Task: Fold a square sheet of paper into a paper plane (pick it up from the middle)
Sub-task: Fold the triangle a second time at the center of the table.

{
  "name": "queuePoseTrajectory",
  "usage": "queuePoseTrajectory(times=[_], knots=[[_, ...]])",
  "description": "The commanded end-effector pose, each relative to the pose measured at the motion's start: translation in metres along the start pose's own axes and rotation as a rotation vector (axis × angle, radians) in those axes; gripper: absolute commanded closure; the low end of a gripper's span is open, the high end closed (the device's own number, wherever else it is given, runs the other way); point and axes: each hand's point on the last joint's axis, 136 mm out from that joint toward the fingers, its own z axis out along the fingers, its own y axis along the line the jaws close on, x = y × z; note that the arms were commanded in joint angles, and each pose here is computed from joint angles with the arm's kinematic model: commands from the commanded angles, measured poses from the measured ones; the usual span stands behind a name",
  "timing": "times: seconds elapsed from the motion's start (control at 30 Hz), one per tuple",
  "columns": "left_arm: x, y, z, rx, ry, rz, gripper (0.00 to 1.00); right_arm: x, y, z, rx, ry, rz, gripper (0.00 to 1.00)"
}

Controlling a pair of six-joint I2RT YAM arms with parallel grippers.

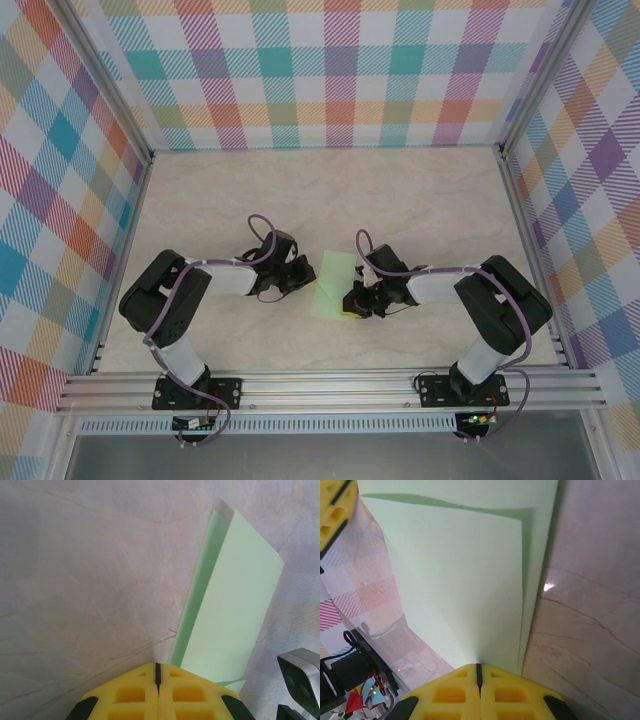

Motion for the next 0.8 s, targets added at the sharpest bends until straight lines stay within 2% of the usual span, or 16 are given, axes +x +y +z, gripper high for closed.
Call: queuePoseTrajectory(times=[0.0, 0.17, 0.4, 0.53, 0.77], knots=[[-0.012, -0.005, -0.022, 0.001, -0.05, 0.015, 1.0, 0.015, -0.037, 0.004, 0.128, 0.031, 0.079, 0.95], [-0.008, -0.025, -0.04, 0.054, -0.062, 0.039, 1.0, 0.014, -0.036, 0.004, 0.127, 0.03, 0.08, 0.95], [0.025, -0.055, -0.03, 0.149, 0.069, 0.134, 1.0, 0.011, -0.028, 0.004, 0.097, 0.022, 0.069, 0.95], [0.034, -0.055, -0.015, 0.158, 0.121, 0.133, 1.0, 0.008, -0.022, 0.003, 0.082, 0.017, 0.065, 0.94], [0.043, -0.032, 0.01, 0.106, 0.176, 0.104, 1.0, 0.006, -0.019, 0.002, 0.081, 0.015, 0.061, 0.94]])
